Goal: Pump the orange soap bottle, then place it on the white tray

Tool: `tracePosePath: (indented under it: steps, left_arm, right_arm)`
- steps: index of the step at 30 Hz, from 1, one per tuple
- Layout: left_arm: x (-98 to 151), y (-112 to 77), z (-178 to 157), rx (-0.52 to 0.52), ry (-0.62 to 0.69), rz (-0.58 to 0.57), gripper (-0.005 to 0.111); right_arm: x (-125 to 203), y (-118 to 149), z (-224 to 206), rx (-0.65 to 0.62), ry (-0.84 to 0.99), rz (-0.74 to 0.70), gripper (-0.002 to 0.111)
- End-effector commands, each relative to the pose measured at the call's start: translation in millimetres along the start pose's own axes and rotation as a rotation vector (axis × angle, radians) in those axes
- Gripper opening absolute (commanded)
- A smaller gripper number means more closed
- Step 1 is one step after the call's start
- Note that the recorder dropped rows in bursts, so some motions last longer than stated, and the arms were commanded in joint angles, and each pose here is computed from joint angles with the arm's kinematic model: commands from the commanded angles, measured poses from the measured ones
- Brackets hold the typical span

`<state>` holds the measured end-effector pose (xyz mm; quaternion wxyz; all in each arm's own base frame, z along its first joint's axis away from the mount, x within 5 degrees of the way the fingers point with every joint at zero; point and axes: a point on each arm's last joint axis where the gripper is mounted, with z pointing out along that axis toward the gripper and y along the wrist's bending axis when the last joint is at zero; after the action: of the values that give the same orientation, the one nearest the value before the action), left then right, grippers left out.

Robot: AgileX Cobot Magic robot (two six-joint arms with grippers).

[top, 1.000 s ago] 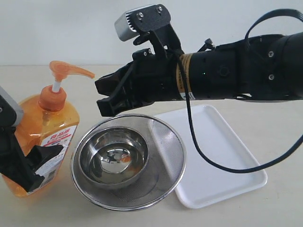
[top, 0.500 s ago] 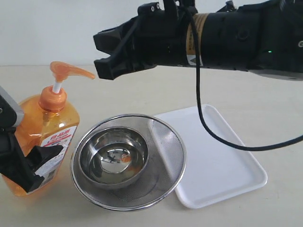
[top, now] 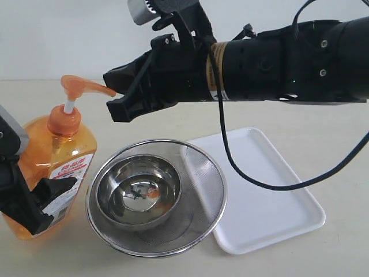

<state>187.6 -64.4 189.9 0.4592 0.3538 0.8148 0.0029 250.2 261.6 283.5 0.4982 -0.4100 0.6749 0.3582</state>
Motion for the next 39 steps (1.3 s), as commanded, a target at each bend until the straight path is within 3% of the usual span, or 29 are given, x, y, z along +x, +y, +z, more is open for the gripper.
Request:
tracePosePath:
  steps: [1, 19, 26, 29, 34, 39]
  left_arm:
    - [-6.9, -0.1, -0.6, 0.005, -0.056, 0.016, 0.005]
    - [-7.0, -0.2, -0.6, 0.005, -0.058, 0.016, 0.005]
    - [-7.0, -0.2, -0.6, 0.005, -0.058, 0.016, 0.005]
    - [-6.4, -0.6, -0.2, 0.009, -0.052, 0.037, 0.005]
    - [-6.1, -1.5, 0.1, 0.018, -0.049, 0.096, 0.005]
    - [-6.4, -1.5, 0.1, 0.018, -0.054, 0.100, 0.005]
  right_arm:
    - [0.4, 3.3, -0.9, -0.034, 0.031, 0.009, 0.000]
    - [4.6, 8.2, -1.7, -0.088, 0.080, -0.007, 0.000]
    - [-1.4, -10.7, -11.3, 0.162, 0.110, -0.013, 0.000]
    - [-13.1, -11.8, -17.2, 0.199, 0.088, -0.028, 0.000]
    - [-52.5, 0.1, -20.7, 0.081, -0.004, -0.007, 0.000]
    - [-70.3, 11.0, -22.8, -0.036, 0.006, 0.044, 0.000]
